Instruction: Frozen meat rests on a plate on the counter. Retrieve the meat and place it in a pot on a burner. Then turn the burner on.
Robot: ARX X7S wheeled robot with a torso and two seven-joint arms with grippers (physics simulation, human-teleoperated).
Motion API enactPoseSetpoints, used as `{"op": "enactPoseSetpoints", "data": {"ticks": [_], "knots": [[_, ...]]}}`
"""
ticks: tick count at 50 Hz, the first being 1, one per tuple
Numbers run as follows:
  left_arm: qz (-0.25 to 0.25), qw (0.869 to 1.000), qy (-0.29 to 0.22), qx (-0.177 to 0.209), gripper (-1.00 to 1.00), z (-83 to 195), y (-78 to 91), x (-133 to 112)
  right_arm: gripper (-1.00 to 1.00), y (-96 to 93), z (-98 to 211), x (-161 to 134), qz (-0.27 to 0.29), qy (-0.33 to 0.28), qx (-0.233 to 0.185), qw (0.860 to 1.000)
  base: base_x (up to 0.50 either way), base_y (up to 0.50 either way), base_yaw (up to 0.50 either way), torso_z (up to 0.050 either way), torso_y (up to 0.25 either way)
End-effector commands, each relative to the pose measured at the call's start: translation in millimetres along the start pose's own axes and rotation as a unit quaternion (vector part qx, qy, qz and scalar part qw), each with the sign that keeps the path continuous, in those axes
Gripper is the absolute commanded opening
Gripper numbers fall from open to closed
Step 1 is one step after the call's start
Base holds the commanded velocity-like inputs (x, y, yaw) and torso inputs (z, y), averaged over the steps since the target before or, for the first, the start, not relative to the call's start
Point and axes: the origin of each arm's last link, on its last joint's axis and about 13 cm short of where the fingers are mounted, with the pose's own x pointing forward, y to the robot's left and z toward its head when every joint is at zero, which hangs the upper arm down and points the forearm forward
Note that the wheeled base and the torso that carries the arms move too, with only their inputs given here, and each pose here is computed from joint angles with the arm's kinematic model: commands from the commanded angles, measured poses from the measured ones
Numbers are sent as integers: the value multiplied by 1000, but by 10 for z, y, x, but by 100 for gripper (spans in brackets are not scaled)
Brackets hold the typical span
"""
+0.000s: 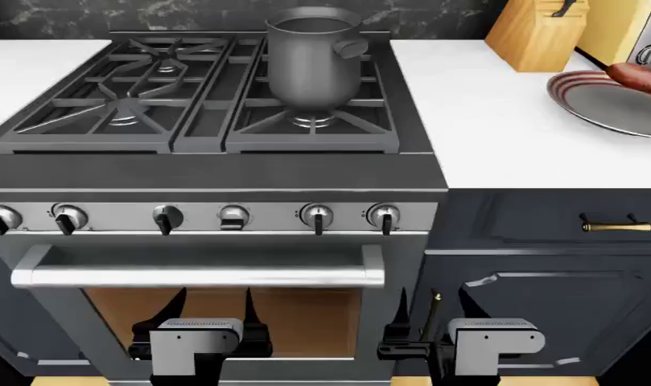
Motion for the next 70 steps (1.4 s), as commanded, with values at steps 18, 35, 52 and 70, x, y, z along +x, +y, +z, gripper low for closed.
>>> {"op": "enactPoseSetpoints", "data": {"ticks": [18, 35, 52, 70], "knots": [[-11, 998, -26, -55, 100, 17, 141, -140, 100, 176, -74, -55, 68, -22, -45, 996, 0, 0, 0, 29, 0], [-19, 998, -15, -52, 100, -8, 133, -139, 100, 134, -23, -106, 82, -27, -7, 996, 0, -335, 0, 50, 0], [-28, 999, -8, -45, 100, -13, 125, -130, 100, 118, -37, -133, 84, -24, -2, 996, 0, -500, 0, 50, 0], [-31, 998, -11, -49, 100, 76, 139, -143, 100, 120, -7, -84, 75, -22, -1, 997, 0, -500, 0, 50, 0]]}}
